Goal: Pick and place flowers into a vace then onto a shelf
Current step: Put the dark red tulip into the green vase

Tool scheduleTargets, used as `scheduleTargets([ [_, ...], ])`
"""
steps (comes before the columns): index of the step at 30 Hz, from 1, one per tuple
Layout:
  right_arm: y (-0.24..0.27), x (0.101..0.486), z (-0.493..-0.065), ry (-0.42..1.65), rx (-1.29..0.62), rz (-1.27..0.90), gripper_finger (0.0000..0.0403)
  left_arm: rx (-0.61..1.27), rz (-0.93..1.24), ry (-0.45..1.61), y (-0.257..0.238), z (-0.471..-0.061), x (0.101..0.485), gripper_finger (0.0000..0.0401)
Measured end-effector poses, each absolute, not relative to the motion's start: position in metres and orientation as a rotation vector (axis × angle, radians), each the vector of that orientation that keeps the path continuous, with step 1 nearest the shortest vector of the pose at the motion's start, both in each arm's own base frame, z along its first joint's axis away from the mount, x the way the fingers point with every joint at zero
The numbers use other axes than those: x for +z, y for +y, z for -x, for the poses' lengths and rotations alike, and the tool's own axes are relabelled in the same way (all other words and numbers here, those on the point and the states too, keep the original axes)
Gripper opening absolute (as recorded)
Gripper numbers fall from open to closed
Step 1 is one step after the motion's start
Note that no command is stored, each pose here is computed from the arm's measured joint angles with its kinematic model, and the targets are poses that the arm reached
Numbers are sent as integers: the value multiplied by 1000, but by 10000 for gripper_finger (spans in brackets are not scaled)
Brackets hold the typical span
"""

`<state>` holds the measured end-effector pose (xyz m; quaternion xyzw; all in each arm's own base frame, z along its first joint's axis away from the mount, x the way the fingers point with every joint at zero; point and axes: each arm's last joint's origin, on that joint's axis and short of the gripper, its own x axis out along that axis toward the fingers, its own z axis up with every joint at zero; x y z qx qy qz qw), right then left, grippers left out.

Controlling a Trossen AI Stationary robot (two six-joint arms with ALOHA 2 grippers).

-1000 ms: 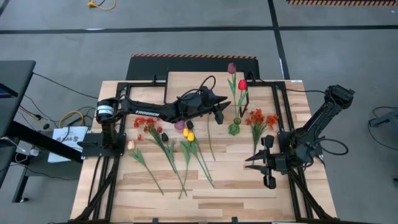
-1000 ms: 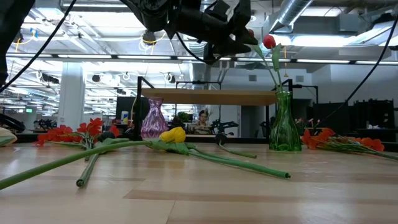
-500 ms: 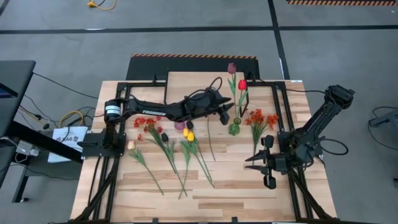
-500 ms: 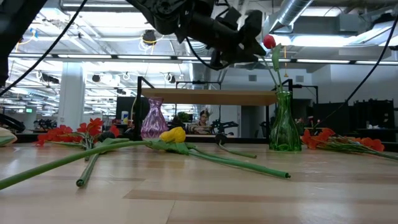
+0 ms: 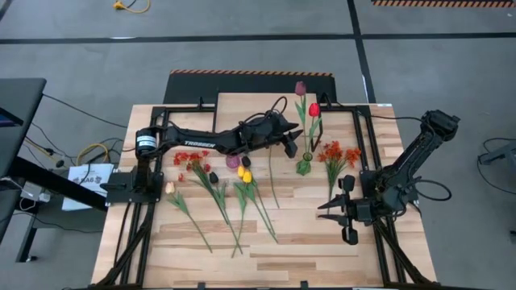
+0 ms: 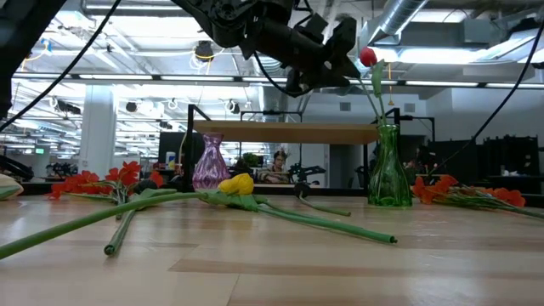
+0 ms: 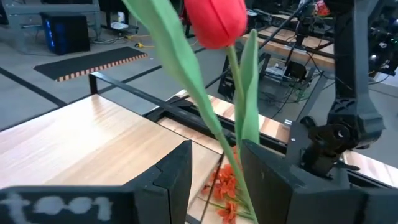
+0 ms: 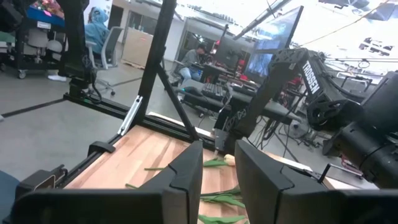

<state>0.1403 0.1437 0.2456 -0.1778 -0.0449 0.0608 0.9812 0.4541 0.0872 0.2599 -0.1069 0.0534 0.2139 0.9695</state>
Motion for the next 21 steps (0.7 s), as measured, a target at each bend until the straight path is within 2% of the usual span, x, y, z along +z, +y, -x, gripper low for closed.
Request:
scheduleTargets([
  [21, 144, 246, -140, -90, 121, 360, 87, 377, 265, 90, 95, -453, 262, 125],
])
